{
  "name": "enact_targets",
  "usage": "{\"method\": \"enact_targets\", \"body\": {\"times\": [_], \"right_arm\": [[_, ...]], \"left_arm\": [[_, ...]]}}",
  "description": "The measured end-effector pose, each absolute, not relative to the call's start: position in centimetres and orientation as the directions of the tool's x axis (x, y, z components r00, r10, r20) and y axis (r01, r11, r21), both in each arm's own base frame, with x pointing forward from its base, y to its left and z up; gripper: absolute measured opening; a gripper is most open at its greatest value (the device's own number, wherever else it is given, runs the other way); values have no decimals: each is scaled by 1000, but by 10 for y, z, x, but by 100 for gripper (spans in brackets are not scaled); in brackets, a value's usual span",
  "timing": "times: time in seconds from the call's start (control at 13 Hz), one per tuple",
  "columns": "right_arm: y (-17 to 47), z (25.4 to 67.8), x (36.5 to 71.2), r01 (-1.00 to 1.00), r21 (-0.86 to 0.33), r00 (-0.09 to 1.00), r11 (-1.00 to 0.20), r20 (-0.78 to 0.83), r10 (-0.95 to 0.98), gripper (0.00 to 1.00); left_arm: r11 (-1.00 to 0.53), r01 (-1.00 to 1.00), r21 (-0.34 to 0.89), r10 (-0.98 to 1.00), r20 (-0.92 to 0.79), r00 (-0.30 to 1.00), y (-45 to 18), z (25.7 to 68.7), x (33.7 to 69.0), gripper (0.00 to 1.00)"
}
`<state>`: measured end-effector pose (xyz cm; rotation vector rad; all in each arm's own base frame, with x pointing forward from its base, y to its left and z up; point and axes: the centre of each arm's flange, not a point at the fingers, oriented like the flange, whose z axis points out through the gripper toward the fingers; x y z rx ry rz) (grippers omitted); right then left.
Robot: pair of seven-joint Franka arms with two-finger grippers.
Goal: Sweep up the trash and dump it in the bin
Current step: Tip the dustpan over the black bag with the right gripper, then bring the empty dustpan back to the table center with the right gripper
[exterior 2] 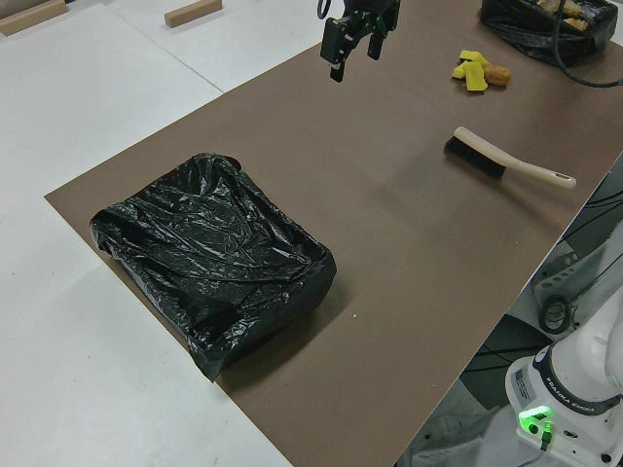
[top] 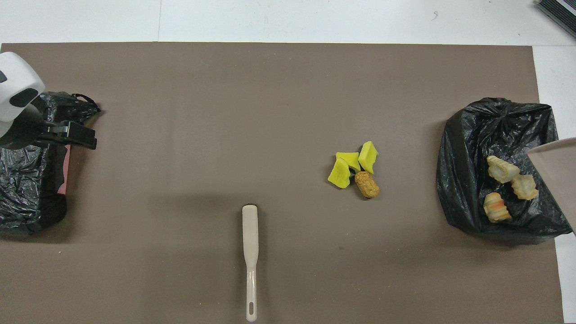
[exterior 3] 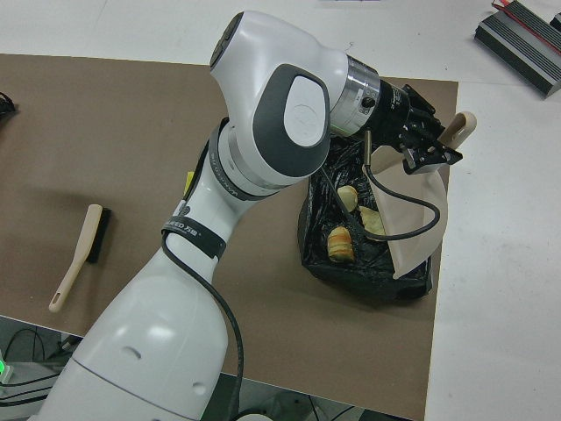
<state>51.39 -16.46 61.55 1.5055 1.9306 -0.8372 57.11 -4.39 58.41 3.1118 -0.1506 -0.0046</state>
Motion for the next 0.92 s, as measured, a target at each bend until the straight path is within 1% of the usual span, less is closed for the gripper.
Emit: {"method": "enact_targets", "body": {"times": [0.08,0.23,0.54,0.69,0.92], "right_arm": [[-159,623,507,979,-122,-198,160,-728,657,33],[-142,625,504,989,-86,-148,123,-708,691,33],[-70,614,505,1000,9,23,-22,-658,753,33],[-40,608,503,987,82,161,-140,-563,810,33],[-6,599,501,898,169,441,-407,-364,820,33]], "left_arm": [[-995,-95,25,-96,-4,995,-44,591,566,100],[-995,-96,24,-96,-12,995,-43,597,557,100],[-994,-103,23,-103,-18,995,-43,599,553,100],[-994,-104,23,-104,-20,994,-43,599,553,100],[-994,-106,23,-106,-30,994,-44,601,550,100]]}}
